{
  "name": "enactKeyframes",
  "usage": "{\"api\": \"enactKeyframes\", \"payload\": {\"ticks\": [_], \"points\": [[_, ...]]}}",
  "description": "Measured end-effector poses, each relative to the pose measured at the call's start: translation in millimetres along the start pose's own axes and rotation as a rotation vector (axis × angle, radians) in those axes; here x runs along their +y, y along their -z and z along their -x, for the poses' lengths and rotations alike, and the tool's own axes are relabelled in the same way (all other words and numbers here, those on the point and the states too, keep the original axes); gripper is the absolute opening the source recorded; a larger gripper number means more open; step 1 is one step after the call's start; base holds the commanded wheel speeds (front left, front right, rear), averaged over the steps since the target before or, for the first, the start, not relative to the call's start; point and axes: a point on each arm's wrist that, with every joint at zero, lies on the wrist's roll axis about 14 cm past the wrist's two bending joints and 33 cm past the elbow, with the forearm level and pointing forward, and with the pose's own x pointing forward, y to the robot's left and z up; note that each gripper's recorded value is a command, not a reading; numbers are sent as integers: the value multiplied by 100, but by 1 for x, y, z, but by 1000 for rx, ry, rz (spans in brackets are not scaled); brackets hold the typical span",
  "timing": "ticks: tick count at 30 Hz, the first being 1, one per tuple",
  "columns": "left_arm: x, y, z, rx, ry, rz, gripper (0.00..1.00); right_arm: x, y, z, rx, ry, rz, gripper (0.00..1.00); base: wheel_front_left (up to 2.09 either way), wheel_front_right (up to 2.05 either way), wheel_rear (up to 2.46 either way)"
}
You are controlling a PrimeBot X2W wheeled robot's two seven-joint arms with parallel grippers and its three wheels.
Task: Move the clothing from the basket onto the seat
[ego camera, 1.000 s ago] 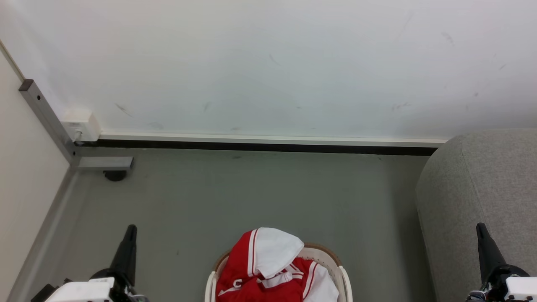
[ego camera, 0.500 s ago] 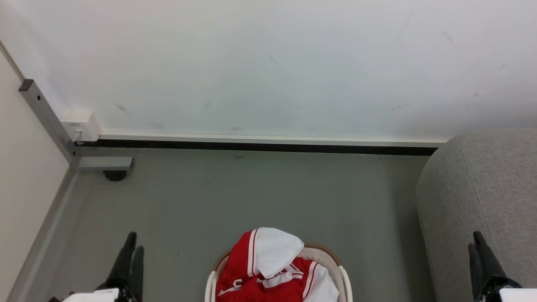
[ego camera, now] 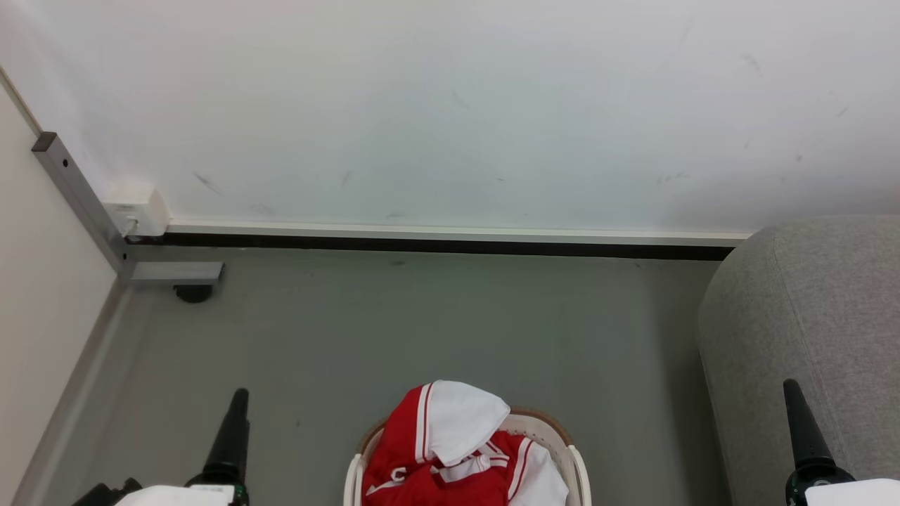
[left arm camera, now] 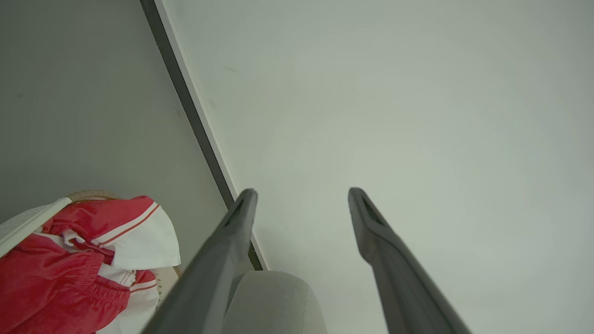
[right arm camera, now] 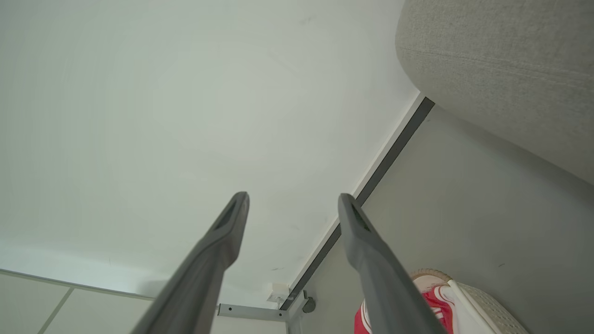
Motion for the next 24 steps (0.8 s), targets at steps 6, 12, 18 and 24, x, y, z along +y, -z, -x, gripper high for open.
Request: {"api": "enactKeyframes", "payload": {"ticks": [6, 12, 18, 24], "points": [[-4, 6, 0, 18, 5, -160, 100, 2, 1, 1, -2, -6, 148, 100, 0, 0, 0], [-6, 9, 0, 14, 8, -287, 100, 2, 3, 3, -2, -7, 268, 100, 0, 0, 0], [-6, 13, 1, 20, 12, -398, 100, 5, 4, 3, -7, -18, 371, 100, 0, 0, 0], [-8, 17, 1, 22, 18, -493, 100, 7, 7, 3, -3, -27, 466, 100, 0, 0, 0]]}}
